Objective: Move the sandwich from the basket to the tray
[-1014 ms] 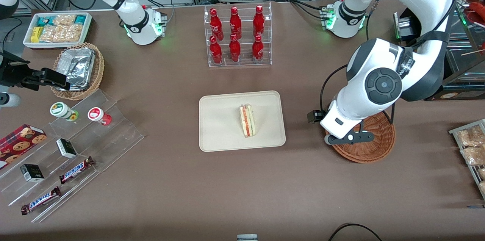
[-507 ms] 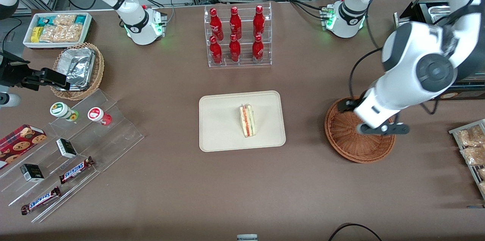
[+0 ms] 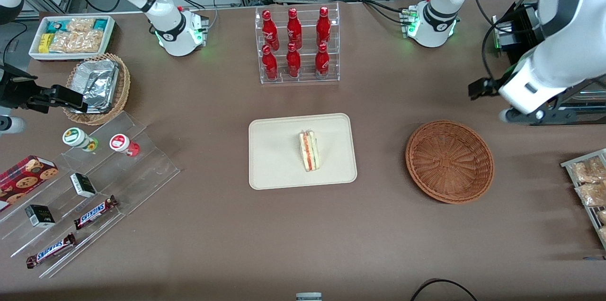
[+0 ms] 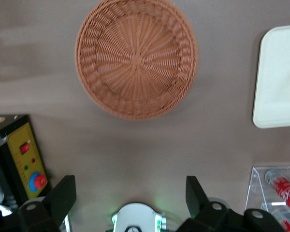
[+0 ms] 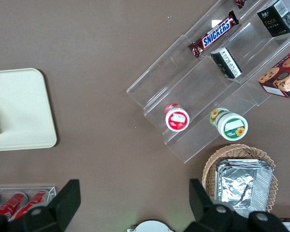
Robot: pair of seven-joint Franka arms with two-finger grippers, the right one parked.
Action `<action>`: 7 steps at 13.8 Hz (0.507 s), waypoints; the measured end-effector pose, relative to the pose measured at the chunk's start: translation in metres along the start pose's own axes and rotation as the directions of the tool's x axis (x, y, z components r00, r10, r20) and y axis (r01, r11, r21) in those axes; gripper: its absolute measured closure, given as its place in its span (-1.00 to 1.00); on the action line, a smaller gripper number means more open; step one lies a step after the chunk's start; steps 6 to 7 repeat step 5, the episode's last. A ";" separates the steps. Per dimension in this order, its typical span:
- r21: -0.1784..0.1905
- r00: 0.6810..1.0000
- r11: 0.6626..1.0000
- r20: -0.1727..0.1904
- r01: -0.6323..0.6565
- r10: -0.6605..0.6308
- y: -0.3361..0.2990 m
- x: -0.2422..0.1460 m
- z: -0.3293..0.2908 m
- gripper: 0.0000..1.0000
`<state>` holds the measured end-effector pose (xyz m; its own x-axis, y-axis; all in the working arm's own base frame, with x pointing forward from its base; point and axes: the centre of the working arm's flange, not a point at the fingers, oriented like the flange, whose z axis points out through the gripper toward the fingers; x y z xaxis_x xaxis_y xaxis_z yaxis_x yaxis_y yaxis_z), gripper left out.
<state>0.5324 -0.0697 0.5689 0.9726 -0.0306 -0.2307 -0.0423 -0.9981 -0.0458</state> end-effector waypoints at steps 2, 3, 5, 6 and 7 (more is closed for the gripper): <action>-0.001 1.000 1.000 0.008 0.014 -0.014 -0.008 -0.015 -0.012 -1.00; -0.004 1.000 1.000 0.009 0.025 -0.024 -0.015 -0.021 -0.017 -1.00; -0.035 0.999 0.999 0.000 0.041 -0.041 -0.028 -0.027 -0.024 -1.00; -0.035 0.999 0.999 0.000 0.041 -0.041 -0.028 -0.027 -0.024 -1.00; -0.035 0.999 0.999 0.000 0.041 -0.041 -0.028 -0.027 -0.024 -1.00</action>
